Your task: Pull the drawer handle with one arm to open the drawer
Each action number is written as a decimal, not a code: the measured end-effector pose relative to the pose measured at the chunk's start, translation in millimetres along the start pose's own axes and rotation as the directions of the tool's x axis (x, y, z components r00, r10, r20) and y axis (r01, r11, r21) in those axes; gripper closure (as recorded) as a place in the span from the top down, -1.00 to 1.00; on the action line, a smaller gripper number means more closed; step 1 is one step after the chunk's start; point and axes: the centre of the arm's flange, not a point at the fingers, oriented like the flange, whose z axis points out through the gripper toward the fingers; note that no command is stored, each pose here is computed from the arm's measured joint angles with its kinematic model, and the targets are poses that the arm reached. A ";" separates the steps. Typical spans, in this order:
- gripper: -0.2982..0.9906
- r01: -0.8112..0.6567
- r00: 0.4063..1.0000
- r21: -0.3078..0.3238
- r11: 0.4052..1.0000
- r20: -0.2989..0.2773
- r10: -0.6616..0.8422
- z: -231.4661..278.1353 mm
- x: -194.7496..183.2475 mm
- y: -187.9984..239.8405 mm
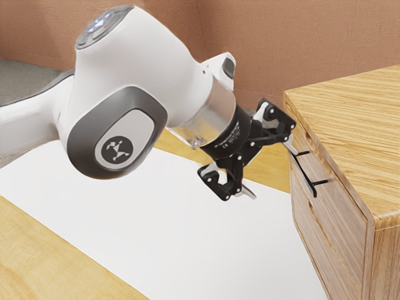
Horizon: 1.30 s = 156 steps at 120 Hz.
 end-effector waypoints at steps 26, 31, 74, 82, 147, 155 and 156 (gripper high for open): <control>0.54 0.001 1.000 -0.007 1.000 0.008 -0.001 8.0 -9.4 -1.0; 0.54 0.005 1.000 -0.005 1.000 0.008 -0.005 10.3 -8.9 -1.7; 0.54 0.015 1.000 -0.014 1.000 0.014 -0.014 18.4 -13.9 -3.9; 0.54 0.017 1.000 -0.013 1.000 0.014 -0.016 20.6 -14.0 -5.1; 0.53 0.041 0.999 -0.020 0.999 0.025 -0.040 15.0 -7.8 -33.2; 0.53 0.043 0.999 -0.024 0.999 0.028 -0.042 12.1 -7.4 -39.0; 0.53 0.043 0.999 -0.024 0.999 0.029 -0.042 11.9 -7.3 -39.7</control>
